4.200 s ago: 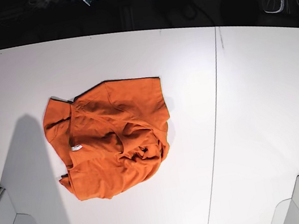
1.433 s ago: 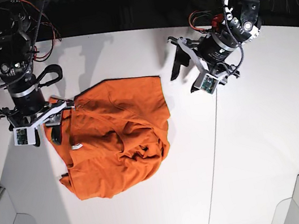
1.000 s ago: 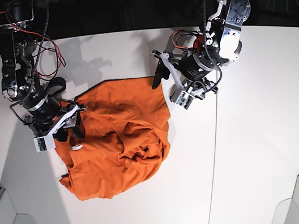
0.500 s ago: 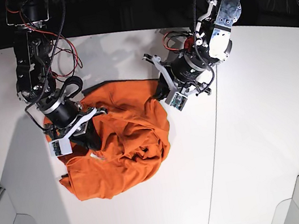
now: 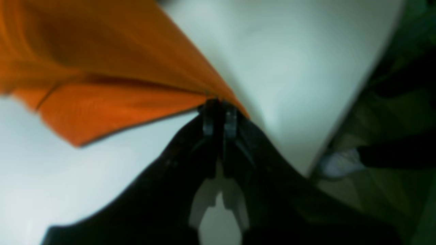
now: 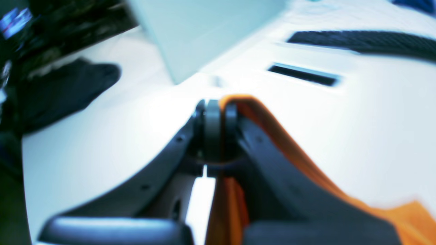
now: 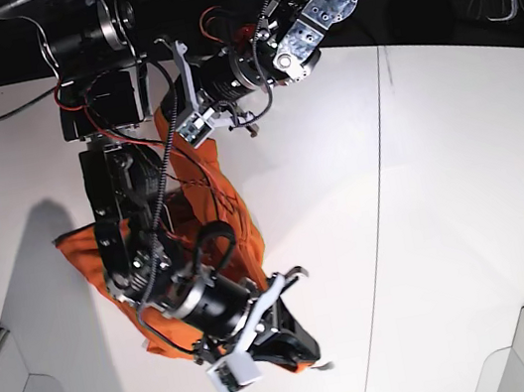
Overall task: Layout the t-shirt on the table in an organized manner, then fold the t-shirt properly
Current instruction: 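Lift the shirt with both grippers and shake it loose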
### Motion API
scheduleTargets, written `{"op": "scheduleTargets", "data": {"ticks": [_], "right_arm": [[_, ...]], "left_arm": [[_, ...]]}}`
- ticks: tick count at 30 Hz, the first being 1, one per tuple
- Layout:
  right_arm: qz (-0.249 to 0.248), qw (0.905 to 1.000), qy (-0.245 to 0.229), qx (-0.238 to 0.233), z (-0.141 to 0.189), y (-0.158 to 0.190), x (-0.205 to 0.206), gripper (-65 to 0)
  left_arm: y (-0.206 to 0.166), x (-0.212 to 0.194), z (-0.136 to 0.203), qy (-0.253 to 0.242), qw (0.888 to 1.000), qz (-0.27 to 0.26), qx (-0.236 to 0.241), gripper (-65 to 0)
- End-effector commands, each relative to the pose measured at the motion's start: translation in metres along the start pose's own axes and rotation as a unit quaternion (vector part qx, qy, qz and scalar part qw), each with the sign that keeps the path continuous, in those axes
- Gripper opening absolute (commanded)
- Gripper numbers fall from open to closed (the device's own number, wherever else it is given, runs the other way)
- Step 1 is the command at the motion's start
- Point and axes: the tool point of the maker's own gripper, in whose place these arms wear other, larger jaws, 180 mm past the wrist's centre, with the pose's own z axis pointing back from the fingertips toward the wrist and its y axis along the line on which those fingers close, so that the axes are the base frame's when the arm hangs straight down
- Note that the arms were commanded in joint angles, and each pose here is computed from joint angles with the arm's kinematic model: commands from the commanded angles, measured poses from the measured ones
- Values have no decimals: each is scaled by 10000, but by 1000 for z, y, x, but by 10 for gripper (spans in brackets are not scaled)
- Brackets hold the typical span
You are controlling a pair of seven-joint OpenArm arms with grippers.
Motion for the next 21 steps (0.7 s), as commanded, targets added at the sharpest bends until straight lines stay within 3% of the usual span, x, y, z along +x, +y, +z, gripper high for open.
{"op": "scheduleTargets", "data": {"ticks": [1,6,10,13,14,18,21], "right_arm": [[203,9978,-561,280,-14,17,44,-650],[785,9913,90,1048,-52,71,29,-650],[787,9829,497,1586,-66,105,-1,-632],[775,9806,515,1728,-68,115,-11,-291],[770,9805,526,1727,-68,115,-12,-219],[716,9832,440,1622,-68,107,-6,-201],[522,9892,271,1344,-66,84,6,-201]], "left_arm": [[-11,17,-3,-167,9998,-28,-142,-650],[5,28,-1,-321,9992,189,150,-650],[6,25,-1,-263,9994,178,143,-650],[5,23,-1,-221,9995,188,137,-650],[5,21,-1,-169,9996,195,135,-650],[3,11,-1,107,9996,234,104,-650],[7,7,4,239,9994,203,143,-512]]}}
